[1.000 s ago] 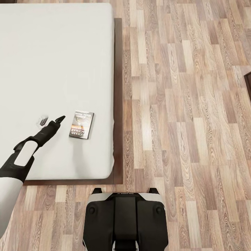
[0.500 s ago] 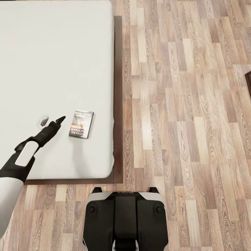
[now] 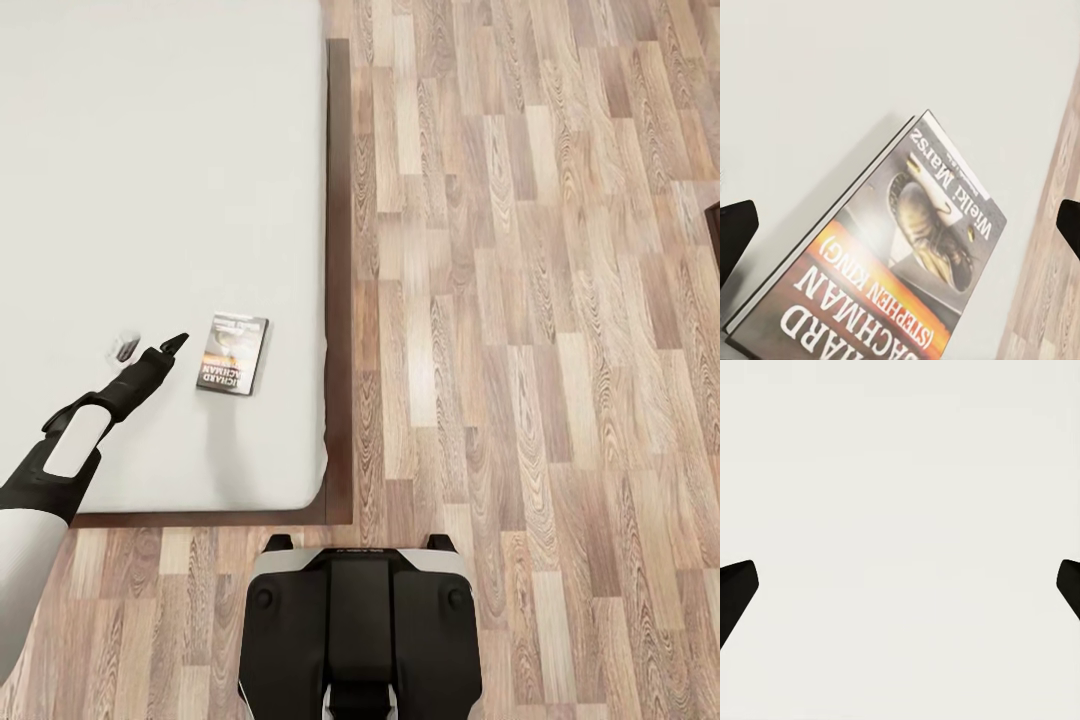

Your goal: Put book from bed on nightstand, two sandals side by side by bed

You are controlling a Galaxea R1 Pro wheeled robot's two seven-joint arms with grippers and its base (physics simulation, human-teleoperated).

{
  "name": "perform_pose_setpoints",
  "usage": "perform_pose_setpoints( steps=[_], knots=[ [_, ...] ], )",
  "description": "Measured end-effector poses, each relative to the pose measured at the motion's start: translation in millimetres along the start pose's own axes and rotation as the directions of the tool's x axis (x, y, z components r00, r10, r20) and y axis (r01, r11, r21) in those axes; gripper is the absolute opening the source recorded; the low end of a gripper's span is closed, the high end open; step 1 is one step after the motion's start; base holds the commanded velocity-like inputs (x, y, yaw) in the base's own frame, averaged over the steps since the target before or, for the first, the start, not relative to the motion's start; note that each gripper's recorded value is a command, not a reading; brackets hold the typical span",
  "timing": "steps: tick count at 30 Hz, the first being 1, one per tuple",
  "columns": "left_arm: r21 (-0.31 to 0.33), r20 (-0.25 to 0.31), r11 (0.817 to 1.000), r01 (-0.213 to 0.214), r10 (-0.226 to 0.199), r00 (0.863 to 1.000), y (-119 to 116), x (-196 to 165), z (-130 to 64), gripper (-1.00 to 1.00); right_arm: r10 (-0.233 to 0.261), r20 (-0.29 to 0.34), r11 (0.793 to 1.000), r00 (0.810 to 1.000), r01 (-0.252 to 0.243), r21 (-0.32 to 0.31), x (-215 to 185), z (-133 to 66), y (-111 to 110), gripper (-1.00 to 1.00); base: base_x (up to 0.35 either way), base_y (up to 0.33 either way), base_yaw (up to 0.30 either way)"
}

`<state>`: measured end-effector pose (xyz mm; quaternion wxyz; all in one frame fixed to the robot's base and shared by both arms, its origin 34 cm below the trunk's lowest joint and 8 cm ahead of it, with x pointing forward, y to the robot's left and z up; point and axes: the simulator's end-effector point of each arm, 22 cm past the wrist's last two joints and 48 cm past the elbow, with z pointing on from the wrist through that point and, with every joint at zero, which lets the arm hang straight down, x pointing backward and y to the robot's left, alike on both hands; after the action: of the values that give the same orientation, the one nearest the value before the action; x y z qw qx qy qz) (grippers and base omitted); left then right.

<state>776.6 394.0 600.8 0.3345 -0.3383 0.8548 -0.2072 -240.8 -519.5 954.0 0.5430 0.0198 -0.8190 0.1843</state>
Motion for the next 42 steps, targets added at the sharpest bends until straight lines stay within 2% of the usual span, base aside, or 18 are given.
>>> perform_pose_setpoints(
  steps=[20,33,36,42],
  knots=[
    [-0.012,-0.012,1.000,0.003,-0.004,1.000,9,10,3.3,1.00,-0.008,-0.016,1.000,1.000,0.008,0.003,6,-1.4,-2,1.00,0.000,0.000,0.000],
    [-0.022,0.003,1.000,-0.004,0.004,1.000,17,12,5.8,1.00,-0.013,-0.027,1.000,1.000,0.014,0.005,10,-2.6,-3,1.00,0.000,0.000,0.000],
    [-0.025,0.002,1.000,-0.013,0.013,1.000,18,12,5.8,1.00,-0.014,-0.028,1.000,0.999,0.014,0.005,10,-2.7,-3,1.00,0.000,0.000,0.000],
    [-0.039,-0.007,0.997,-0.066,0.065,0.998,21,14,5.9,1.00,-0.015,-0.029,1.000,0.999,0.015,0.005,10,-2.8,-3,1.00,0.000,0.000,0.000]
  ],
)
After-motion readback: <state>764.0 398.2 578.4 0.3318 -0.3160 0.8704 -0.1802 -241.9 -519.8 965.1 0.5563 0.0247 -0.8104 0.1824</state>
